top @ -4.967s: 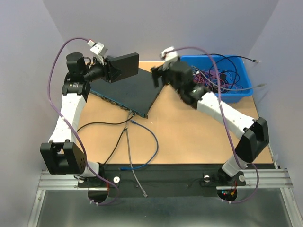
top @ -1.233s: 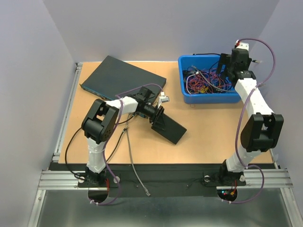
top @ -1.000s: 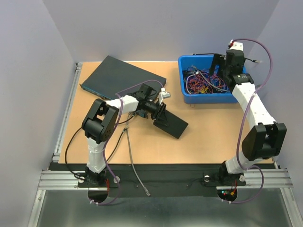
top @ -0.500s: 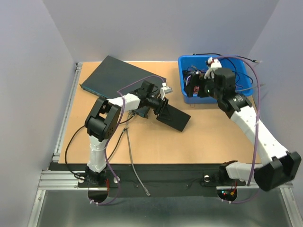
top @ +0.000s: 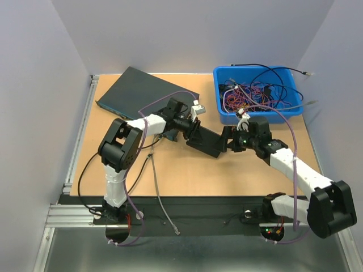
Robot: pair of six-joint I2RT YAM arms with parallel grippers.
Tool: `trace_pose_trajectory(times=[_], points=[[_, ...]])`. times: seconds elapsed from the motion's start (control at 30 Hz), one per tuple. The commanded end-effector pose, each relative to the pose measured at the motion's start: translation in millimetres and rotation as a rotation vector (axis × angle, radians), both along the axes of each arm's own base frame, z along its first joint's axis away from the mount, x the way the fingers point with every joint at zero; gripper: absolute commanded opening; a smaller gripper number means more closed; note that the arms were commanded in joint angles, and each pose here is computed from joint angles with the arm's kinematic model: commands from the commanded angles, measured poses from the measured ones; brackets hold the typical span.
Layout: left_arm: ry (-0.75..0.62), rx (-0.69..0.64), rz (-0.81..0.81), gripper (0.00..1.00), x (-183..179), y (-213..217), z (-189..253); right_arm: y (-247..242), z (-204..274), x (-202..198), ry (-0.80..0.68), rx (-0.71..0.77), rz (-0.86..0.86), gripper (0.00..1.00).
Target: Pull the plug from the switch port
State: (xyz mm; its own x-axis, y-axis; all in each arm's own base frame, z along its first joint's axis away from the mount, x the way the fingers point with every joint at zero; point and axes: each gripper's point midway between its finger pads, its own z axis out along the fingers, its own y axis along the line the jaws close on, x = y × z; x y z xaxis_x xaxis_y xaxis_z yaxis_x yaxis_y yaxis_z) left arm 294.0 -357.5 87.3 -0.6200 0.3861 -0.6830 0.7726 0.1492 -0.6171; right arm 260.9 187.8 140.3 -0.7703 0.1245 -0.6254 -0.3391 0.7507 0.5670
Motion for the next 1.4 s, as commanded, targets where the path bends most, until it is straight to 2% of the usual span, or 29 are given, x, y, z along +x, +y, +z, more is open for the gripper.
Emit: trace_pose_trajectory(times=[0.0,0.13,0.33,0.5,0.63,0.83,0.9,1.03,1.27,1.33,1.37], points=[[-0.168,0.041,0.007,0.0,3,16,6,17,26,19,-0.171,0.074,0.09,1.0],[-0.19,-0.048,-0.088,0.0,-22,21,33,10,24,16,-0.178,0.076,0.063,1.0],[-0.219,-0.095,-0.171,0.0,-41,32,57,-6,33,10,-0.233,0.135,0.065,1.0],[-0.301,-0.122,-0.193,0.0,-43,34,89,7,47,0,-0.326,0.203,0.192,1.0],[-0.33,-0.108,-0.194,0.0,-44,37,100,18,81,-3,-0.477,0.276,0.29,1.0],[-0.317,-0.106,-0.217,0.0,-51,38,100,38,98,-3,-0.584,0.224,0.388,1.0],[-0.328,-0.109,-0.226,0.0,-54,37,103,49,87,-2,-0.574,0.179,0.419,0.99],[-0.333,-0.113,-0.242,0.0,-58,35,106,65,87,-6,-0.573,0.194,0.498,0.96],[-0.337,-0.125,-0.279,0.0,-67,36,108,80,59,2,-0.523,0.142,0.517,0.96],[-0.333,-0.125,-0.285,0.0,-68,36,106,82,60,1,-0.518,0.156,0.537,0.93],[-0.338,-0.127,-0.292,0.0,-69,37,107,85,56,-3,-0.496,0.171,0.562,0.88]])
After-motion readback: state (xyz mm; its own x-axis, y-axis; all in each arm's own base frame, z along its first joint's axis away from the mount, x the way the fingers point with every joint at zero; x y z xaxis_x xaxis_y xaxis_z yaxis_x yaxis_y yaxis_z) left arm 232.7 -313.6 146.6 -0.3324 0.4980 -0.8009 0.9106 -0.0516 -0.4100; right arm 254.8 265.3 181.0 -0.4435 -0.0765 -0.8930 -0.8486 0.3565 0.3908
